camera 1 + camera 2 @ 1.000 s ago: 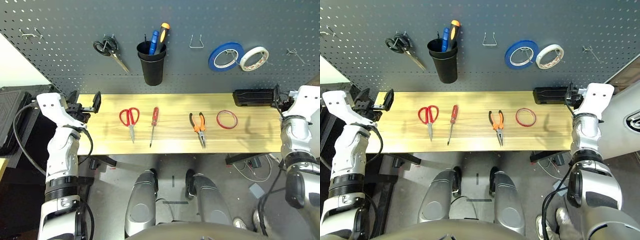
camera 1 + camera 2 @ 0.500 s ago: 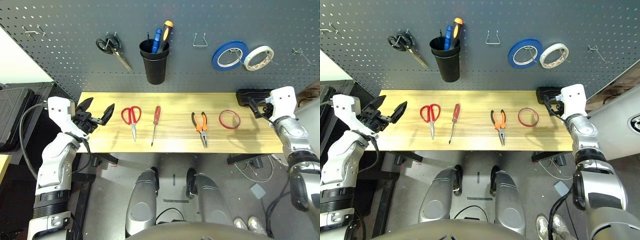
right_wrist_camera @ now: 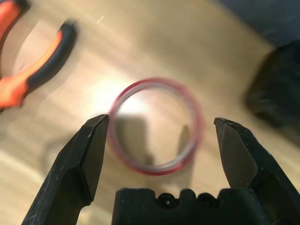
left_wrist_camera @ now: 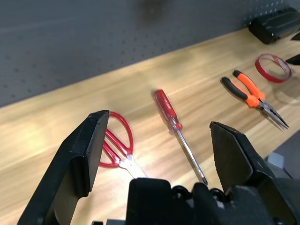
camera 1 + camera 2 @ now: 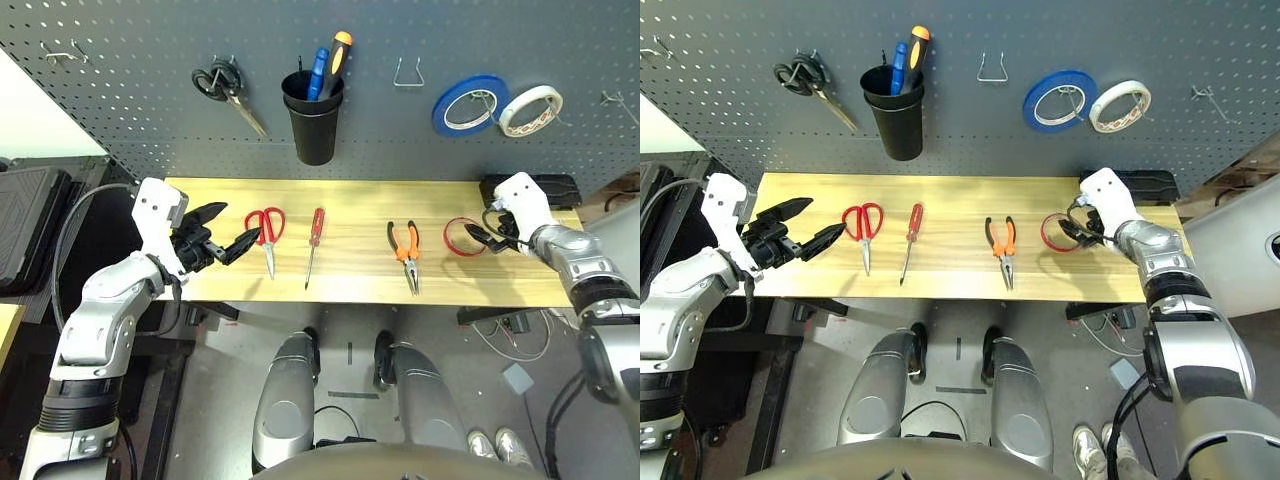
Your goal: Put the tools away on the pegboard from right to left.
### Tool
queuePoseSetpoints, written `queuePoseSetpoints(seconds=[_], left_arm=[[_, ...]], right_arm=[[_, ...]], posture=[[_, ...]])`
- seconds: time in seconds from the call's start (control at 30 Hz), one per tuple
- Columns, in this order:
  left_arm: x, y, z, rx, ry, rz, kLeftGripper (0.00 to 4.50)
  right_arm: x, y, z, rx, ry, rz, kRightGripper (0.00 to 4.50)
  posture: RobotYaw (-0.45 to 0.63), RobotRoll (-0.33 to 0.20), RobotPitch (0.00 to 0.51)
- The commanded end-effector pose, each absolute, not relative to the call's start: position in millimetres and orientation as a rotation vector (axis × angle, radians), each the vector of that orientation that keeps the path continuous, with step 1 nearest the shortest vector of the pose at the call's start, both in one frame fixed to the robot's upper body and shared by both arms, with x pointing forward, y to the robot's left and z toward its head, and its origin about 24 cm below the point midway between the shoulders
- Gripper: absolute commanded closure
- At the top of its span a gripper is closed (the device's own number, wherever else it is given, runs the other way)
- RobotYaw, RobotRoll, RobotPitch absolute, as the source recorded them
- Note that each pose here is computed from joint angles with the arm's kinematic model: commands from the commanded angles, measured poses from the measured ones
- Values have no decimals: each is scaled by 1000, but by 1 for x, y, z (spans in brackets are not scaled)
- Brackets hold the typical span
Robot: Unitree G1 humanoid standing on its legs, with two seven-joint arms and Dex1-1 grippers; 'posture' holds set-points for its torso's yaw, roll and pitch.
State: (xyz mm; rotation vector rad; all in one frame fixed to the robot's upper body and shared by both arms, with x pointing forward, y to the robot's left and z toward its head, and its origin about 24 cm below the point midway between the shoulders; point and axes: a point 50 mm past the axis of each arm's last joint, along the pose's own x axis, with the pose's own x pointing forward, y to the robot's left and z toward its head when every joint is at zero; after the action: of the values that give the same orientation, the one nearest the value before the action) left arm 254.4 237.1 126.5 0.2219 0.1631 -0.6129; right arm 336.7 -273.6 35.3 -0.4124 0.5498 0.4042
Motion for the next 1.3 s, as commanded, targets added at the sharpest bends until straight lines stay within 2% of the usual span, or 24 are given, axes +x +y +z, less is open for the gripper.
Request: queuePoseSetpoints(seconds=[0.03,0.3,0.33,0.4,0.53,0.77,0.9,1.03,1.3], left_arm=[[248,234,128,237,187,-635,20],[242,234,132,247,200,-630,20],[241,234,133,247,200,-629,3],[241,234,133,248,202,-626,0],[240,235,134,250,198,-614,0],[241,238,138,232,161,-601,0],[240,239,142,221,125,-607,0],[235,233,147,203,60,-659,0],[222,220,157,171,-58,-765,0]], right_arm=[[333,-266,21,-416,643,434,0],[329,-253,4,-436,761,437,0],[328,-252,1,-437,777,431,182],[327,-251,-2,-442,794,418,608],[330,-250,0,-491,743,412,1988],[333,-263,14,-546,503,268,4471],[326,-275,17,-583,393,179,4471],[312,-283,18,-595,220,50,4471],[287,-291,17,-594,11,-156,4471]], posture=[[310,0,327],[334,0,355],[336,0,356],[340,0,355],[346,0,346],[348,0,326],[343,0,315],[338,0,304],[332,0,279]])
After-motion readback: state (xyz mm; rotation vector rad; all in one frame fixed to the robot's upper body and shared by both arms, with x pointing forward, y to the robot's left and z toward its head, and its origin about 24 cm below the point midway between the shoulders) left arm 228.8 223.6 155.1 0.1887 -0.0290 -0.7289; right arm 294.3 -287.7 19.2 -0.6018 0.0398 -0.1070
